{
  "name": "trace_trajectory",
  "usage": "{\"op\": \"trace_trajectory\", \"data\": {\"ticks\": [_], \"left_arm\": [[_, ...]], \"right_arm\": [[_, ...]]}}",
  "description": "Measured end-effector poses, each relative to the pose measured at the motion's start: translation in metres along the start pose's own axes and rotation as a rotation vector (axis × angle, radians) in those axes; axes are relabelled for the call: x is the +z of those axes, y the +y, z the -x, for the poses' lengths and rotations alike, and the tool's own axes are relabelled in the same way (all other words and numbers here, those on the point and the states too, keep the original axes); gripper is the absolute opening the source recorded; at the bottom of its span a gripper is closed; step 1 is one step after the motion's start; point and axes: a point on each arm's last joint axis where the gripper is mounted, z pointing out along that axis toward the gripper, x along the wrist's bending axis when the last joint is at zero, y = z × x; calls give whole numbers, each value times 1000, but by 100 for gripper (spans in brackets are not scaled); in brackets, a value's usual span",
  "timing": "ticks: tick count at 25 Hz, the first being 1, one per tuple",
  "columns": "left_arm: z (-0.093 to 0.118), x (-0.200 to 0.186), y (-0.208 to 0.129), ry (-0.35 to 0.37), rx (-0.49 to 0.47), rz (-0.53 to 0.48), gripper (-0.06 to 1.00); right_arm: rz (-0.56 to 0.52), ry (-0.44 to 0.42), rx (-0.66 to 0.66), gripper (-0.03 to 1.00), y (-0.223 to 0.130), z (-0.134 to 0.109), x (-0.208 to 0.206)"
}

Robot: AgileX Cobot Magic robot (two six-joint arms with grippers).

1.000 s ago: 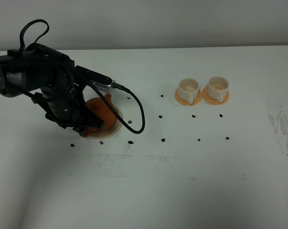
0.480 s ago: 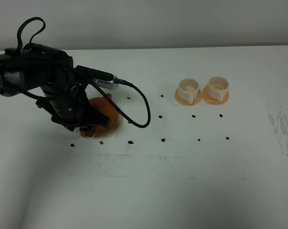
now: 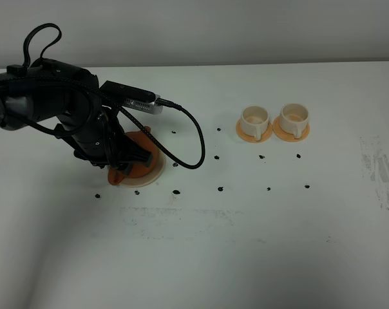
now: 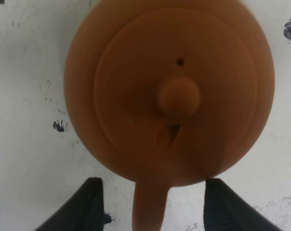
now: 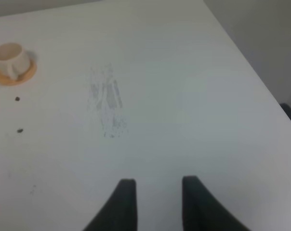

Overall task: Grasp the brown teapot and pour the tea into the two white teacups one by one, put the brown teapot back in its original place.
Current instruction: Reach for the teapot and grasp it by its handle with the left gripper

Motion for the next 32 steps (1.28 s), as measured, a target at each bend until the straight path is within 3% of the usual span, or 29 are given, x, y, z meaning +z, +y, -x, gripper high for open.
{"op": "trace_trajectory", "data": {"ticks": [12, 24, 26, 29, 32], "left_arm": [[2, 9, -5, -21, 46, -57, 38], [-6, 9, -3, -19, 25, -50, 31], [-6, 9, -3, -23, 21, -49, 26], [-6, 9, -2, -24, 14, -49, 9], [-8, 11, 0, -29, -16, -57, 8]], "right_arm": [[0, 0, 0, 22, 0, 0, 0], [0, 0, 0, 22, 0, 0, 0], [0, 0, 0, 22, 0, 0, 0], [0, 0, 0, 22, 0, 0, 0], [0, 0, 0, 22, 0, 0, 0]]}}
